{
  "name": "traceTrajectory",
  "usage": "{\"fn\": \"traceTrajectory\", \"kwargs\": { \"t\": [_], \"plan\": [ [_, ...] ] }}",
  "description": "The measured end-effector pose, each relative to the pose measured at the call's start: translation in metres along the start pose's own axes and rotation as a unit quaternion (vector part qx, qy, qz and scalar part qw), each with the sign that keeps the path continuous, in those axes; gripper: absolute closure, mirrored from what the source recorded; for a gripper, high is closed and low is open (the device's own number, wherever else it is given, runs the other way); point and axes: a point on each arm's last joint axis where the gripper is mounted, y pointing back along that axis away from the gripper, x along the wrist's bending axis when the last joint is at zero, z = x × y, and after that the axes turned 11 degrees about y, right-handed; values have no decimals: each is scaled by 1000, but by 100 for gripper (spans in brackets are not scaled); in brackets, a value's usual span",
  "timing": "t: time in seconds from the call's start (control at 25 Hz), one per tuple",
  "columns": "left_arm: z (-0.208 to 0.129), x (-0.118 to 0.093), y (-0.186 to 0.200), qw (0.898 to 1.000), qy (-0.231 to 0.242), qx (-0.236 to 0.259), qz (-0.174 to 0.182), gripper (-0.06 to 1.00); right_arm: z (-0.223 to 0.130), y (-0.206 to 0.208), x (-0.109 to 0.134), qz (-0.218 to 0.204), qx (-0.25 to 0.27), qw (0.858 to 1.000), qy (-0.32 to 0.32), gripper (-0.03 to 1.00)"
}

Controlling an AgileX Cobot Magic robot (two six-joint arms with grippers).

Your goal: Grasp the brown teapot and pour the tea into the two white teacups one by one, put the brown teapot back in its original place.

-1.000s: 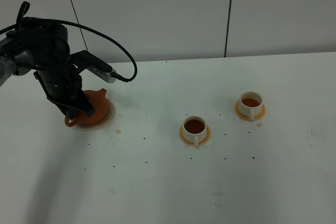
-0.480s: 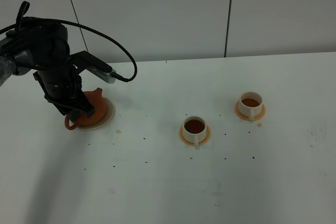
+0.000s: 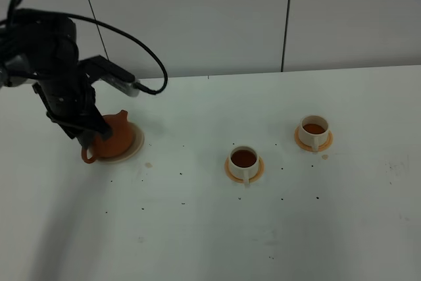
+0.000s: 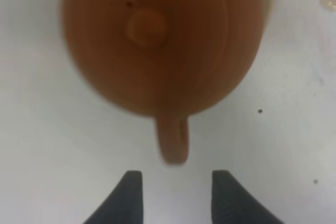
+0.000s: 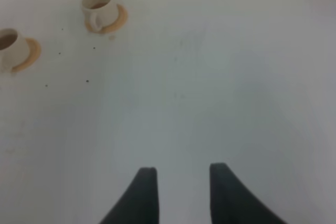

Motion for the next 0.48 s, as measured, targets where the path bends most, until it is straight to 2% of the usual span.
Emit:
{"fn": "traceTrajectory", "kwargs": {
  "t": [0.28, 0.48],
  "plan": [
    [-21, 7, 74, 997, 22, -70, 25, 54, 0, 0, 0, 0, 0, 1000, 0, 73],
    [-65, 6, 144, 988, 50, -139, 45, 57, 0, 0, 0, 0, 0, 1000, 0, 73]
  ]
}}
